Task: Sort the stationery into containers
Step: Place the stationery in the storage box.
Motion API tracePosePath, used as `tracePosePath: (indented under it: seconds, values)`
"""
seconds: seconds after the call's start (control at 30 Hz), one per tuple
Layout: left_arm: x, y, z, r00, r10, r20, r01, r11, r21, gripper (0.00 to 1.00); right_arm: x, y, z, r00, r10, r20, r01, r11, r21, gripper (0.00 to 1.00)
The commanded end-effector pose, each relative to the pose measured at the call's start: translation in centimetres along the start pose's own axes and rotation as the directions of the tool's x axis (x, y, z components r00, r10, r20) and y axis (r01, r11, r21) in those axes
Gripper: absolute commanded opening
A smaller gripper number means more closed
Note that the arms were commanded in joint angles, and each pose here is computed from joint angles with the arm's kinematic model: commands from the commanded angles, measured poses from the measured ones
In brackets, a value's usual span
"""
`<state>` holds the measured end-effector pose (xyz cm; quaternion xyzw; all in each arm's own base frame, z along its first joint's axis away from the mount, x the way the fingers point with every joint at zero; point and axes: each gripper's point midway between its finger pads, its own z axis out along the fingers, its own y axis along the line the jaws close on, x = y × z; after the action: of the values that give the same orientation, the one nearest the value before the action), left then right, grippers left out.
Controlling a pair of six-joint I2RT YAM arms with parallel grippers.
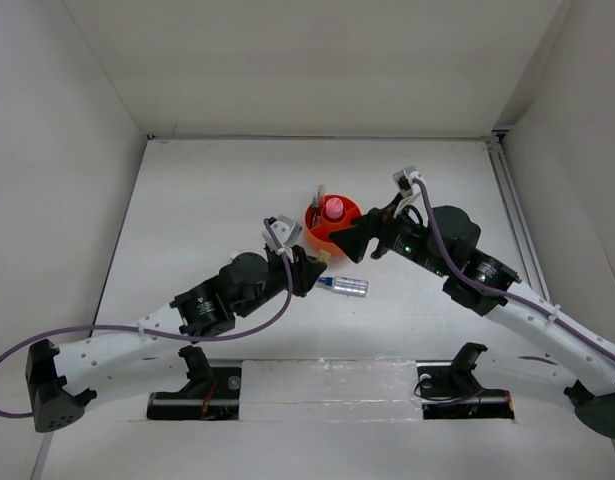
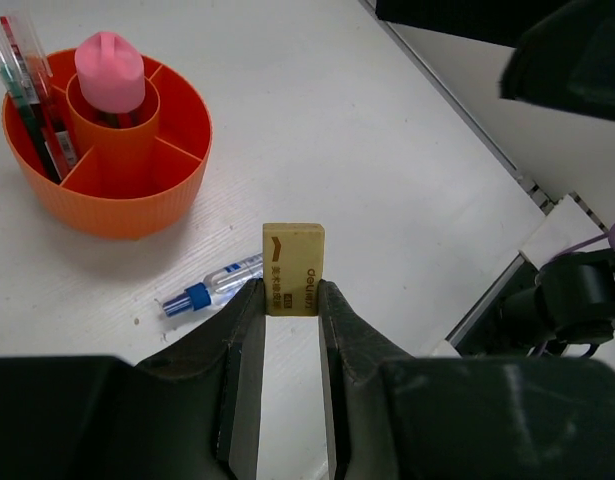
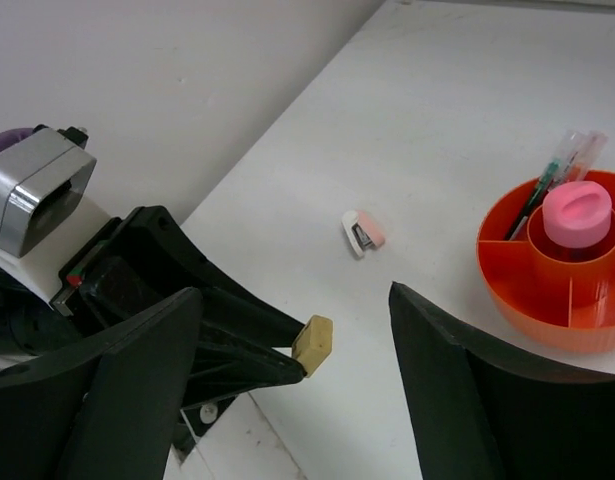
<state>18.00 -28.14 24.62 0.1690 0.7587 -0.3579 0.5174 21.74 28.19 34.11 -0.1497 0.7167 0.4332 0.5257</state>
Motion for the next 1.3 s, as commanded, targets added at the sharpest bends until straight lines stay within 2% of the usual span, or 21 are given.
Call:
tracePosePath:
  seconds: [0.0,0.1,0.53,0.77,0.93,1.17,1.23,1.27]
  values:
    - [-4.1,-2.2,-1.0,0.994,0.016,0.104,-0.024,0.996,0.081,0.00,-1.9,1.9,-0.2,0.998,0.013,0.061,-0.008,0.997,-0.081,0.80]
    - [-4.5,-2.5,-1.1,0.994,0.013,0.110,-0.023,0.995,0.093,0.00,-0.9,1.6,0.3,0.999,0.023,0.030,-0.021,0.997,-0.079,0.66]
    - [-5.6,-3.0,-1.5,0.992,0.040,0.118,-0.052,0.993,0.102,0.00,1.9,1.1,2.0,0.996,0.077,-0.053,-0.081,0.993,-0.083,0.66]
    - [-6.5,-2.7,-2.0,0.987,0.039,0.154,-0.053,0.995,0.086,0.00,2.7,2.3,1.6,0.993,0.089,-0.080,-0.099,0.985,-0.140,0.58]
    - [-6.1,-2.5,-1.9,0.988,0.042,0.146,-0.054,0.995,0.083,0.00,3.2,2.9,1.6,0.991,0.096,-0.092,-0.110,0.982,-0.156,0.58]
    - [-6.1,-2.5,-1.9,0.988,0.042,0.146,-0.054,0.995,0.083,0.00,3.6,3.0,1.8,0.990,0.105,-0.099,-0.120,0.979,-0.162,0.52]
    - [-6.4,-2.6,-2.1,0.987,0.039,0.154,-0.053,0.995,0.086,0.00,3.4,3.1,1.9,0.990,0.104,-0.091,-0.118,0.979,-0.167,0.49]
    - [-6.4,-2.6,-2.1,0.987,0.039,0.154,-0.053,0.995,0.086,0.00,3.4,3.1,1.9,0.990,0.104,-0.091,-0.118,0.979,-0.167,0.44]
